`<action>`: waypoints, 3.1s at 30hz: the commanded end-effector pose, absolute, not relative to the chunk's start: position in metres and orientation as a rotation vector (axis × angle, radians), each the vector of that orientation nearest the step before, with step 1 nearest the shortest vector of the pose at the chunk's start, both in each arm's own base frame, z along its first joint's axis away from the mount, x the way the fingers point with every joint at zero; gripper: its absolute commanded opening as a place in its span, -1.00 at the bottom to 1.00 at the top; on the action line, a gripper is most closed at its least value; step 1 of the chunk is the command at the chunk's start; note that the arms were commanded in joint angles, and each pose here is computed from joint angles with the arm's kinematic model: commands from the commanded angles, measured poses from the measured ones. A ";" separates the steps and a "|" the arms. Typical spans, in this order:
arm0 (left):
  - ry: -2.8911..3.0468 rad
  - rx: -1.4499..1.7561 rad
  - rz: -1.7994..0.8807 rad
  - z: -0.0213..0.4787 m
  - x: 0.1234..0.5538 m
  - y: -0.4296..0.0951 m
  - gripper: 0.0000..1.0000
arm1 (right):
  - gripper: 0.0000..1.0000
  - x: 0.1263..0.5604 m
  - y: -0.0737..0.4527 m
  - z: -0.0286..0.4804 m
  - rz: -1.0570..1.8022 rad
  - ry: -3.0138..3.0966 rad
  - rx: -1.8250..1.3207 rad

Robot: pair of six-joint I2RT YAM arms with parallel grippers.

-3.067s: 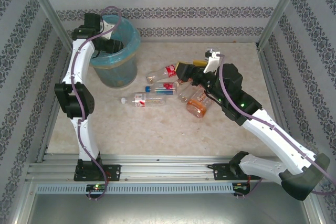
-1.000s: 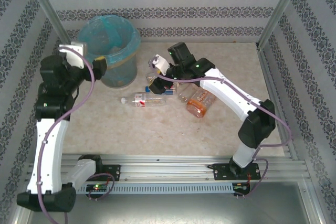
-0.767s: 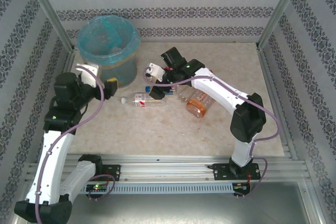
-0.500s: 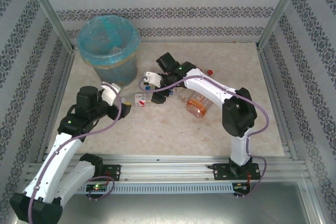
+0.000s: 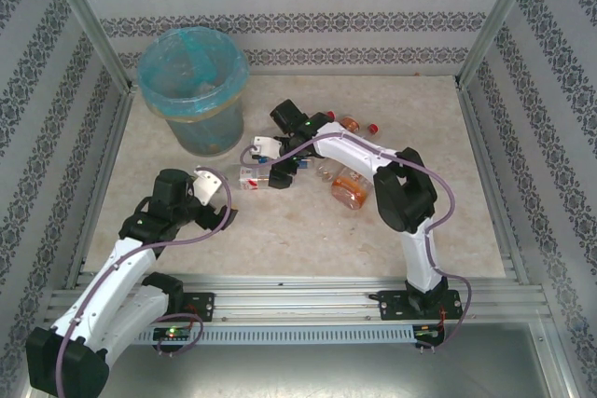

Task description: Put the plastic bottles in the bin

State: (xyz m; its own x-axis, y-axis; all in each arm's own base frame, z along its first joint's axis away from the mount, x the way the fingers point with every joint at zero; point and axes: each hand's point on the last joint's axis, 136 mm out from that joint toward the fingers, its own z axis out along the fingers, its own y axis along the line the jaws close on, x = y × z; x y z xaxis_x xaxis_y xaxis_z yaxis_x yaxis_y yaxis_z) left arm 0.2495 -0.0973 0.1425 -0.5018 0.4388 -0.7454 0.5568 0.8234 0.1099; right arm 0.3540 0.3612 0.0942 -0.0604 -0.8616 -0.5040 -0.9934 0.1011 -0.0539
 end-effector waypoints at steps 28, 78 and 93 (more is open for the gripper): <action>2.176 0.704 -0.137 0.136 0.268 -0.097 1.00 | 0.56 0.340 0.371 0.031 0.366 2.005 -1.970; 1.891 0.324 -0.297 0.268 0.285 -0.083 1.00 | 0.17 0.296 0.324 0.178 0.827 2.073 -1.329; 1.507 0.551 -0.938 0.361 0.251 -0.164 1.00 | 0.18 0.257 0.312 0.278 1.116 1.786 -1.257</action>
